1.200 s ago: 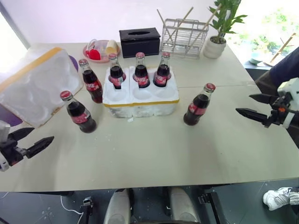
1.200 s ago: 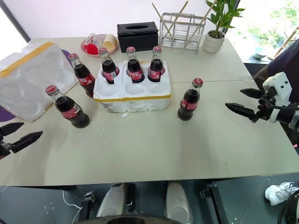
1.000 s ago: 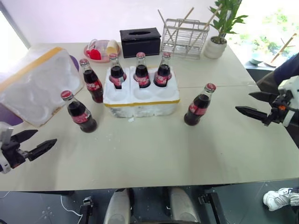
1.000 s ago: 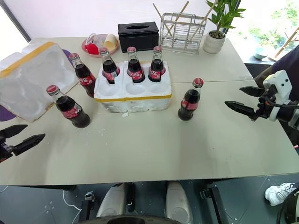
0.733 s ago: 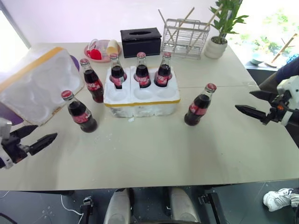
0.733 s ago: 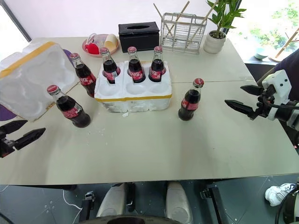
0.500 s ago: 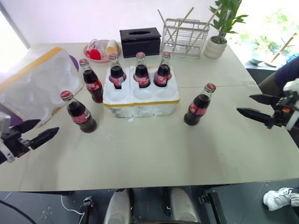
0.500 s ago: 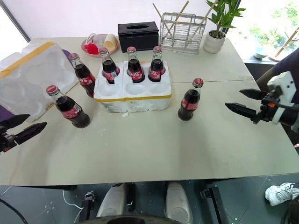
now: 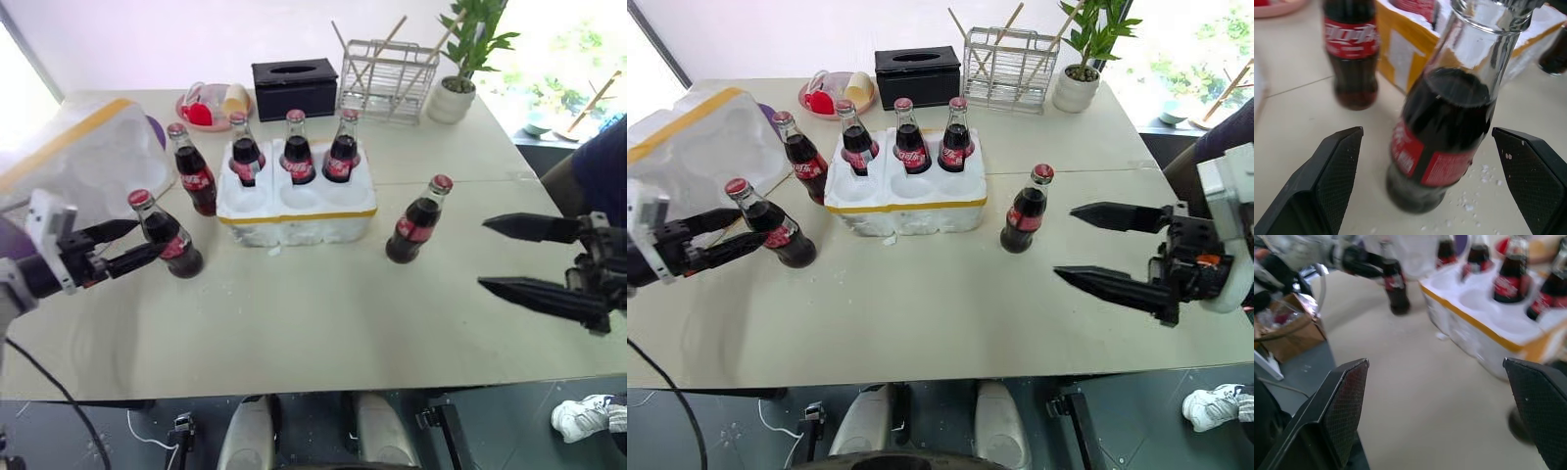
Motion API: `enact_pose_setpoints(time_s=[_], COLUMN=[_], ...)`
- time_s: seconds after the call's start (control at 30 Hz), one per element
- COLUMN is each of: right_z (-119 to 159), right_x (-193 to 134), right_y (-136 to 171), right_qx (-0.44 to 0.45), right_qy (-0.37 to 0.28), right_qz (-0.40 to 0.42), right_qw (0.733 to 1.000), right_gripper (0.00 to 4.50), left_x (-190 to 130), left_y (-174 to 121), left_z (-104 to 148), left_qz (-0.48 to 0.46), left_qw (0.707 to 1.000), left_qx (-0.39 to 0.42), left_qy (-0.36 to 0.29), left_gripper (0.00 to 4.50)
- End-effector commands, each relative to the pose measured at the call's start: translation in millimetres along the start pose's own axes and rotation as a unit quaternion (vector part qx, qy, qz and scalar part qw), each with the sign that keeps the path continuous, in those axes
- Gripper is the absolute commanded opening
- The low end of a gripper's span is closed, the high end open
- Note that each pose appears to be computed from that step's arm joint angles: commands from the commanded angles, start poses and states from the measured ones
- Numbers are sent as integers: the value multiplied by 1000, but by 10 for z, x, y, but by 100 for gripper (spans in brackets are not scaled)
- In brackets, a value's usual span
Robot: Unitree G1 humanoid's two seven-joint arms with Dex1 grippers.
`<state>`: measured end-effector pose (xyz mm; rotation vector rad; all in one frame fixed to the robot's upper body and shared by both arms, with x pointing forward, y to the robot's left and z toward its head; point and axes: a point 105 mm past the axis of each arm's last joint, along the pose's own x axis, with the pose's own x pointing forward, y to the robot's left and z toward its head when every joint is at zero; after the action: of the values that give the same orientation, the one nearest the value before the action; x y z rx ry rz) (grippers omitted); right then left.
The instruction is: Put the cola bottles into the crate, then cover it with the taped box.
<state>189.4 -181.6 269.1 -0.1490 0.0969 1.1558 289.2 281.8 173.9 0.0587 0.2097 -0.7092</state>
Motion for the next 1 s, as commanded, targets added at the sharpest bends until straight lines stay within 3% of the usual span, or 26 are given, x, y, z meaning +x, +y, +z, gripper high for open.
enact_pose_setpoints(time_s=[0.03,0.4,0.57,0.67,0.87,1.0], right_z=[113,165,165,136,116,92], right_x=[90,250,278,282,275,291], right_y=[89,-28,-56,-76,-84,-113], right_qx=[-20,-28,-29,-25,-17,-23], right_qy=[-15,-18,-17,-13,-13,-13], right_qz=[9,-3,-6,-11,-13,-23], right_qw=[1000,999,999,1000,1000,999], right_gripper=[450,450,450,450,450,450], left_x=[52,435,427,346,175,243], left_y=[-56,-23,-52,-130,-453,-683], left_z=[4,-96,-86,-51,243,610], left_qz=[-26,-35,-36,-54,-133,-186], left_qw=[1000,998,998,998,991,981], left_qx=[15,58,52,45,18,22], left_qy=[7,-2,-9,1,2,-43], left_gripper=[442,442,283,287,287,287])
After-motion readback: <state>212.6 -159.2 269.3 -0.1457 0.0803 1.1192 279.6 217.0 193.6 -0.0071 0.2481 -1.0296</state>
